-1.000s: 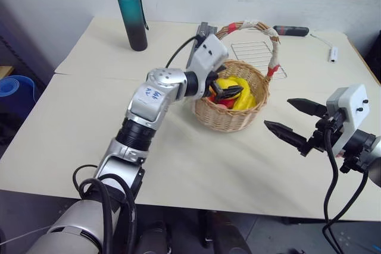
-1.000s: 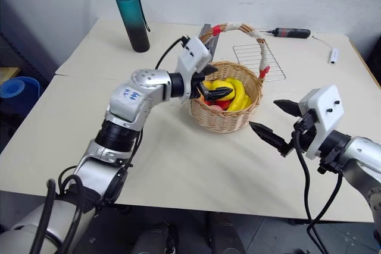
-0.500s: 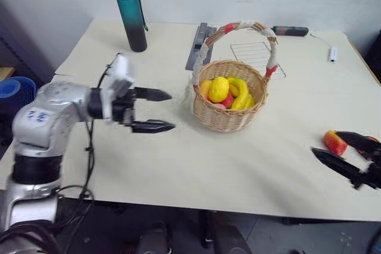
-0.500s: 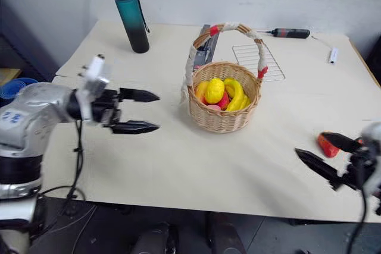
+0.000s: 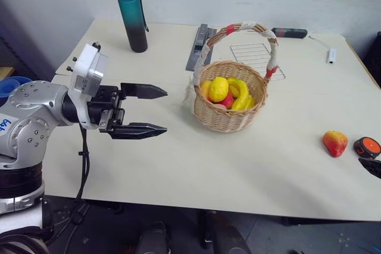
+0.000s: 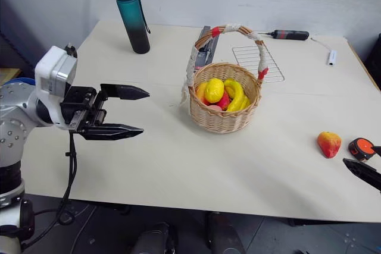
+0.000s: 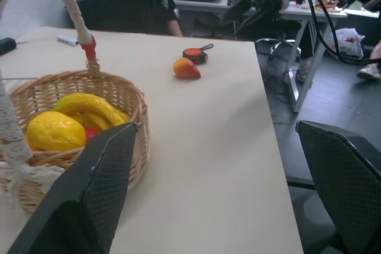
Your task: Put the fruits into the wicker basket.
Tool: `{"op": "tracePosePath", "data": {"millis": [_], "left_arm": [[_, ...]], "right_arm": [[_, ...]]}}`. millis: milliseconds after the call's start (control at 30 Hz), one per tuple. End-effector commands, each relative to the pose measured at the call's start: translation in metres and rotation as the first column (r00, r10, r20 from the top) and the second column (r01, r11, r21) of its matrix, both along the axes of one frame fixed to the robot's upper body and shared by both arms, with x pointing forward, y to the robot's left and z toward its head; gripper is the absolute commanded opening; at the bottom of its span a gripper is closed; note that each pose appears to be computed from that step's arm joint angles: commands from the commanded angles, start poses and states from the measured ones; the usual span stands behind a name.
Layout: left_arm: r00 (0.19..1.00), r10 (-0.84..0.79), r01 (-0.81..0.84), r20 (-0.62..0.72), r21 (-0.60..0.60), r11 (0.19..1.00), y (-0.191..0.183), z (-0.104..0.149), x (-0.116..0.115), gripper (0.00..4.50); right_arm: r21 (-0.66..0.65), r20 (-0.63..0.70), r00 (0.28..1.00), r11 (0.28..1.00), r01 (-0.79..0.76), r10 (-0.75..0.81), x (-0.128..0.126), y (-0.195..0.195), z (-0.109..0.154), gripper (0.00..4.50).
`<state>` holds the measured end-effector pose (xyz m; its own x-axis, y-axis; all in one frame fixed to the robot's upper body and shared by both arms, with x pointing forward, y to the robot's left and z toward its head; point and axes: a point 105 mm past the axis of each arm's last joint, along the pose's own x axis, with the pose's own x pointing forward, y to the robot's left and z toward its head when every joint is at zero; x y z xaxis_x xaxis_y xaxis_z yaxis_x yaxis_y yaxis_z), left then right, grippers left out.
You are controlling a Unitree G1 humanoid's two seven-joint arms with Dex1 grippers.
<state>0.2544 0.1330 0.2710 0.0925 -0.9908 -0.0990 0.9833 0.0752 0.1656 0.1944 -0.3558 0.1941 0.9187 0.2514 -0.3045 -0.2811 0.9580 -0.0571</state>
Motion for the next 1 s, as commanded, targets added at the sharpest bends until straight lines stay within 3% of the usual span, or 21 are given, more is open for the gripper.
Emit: {"op": "tracePosePath", "data": {"millis": [33,300,433,800,900,1000], "left_arm": [[0.997,-0.028,0.028,0.073,0.005,1.0,-0.009,0.008,-0.007,4.47],[0.991,0.057,-0.06,0.119,0.017,0.998,-0.017,0.001,0.009,4.47],[0.99,0.05,-0.051,0.13,0.007,0.999,-0.019,0.004,0.009,4.47],[0.986,0.05,-0.049,0.159,-0.005,0.999,-0.019,0.012,0.009,4.47],[0.986,0.054,-0.054,0.158,-0.009,0.999,-0.018,0.013,0.011,4.5],[0.986,0.066,-0.065,0.155,-0.007,0.998,-0.016,0.013,0.013,4.5]], "right_arm": [[0.017,0.036,0.997,0.998,0.062,-0.063,0.021,-0.01,-0.002,4.5],[0.017,-0.123,0.973,0.98,0.197,-0.194,0.068,-0.031,-0.048,4.5],[0.054,-0.13,0.953,0.958,0.281,-0.272,0.088,-0.04,-0.056,4.5],[0.019,-0.208,0.925,0.944,0.329,-0.318,0.11,-0.039,-0.09,4.5],[0.033,-0.155,0.934,0.943,0.331,-0.323,0.114,-0.04,-0.083,3.84],[0.077,-0.096,0.958,0.957,0.28,-0.272,0.115,-0.033,-0.068,2.86]]}}
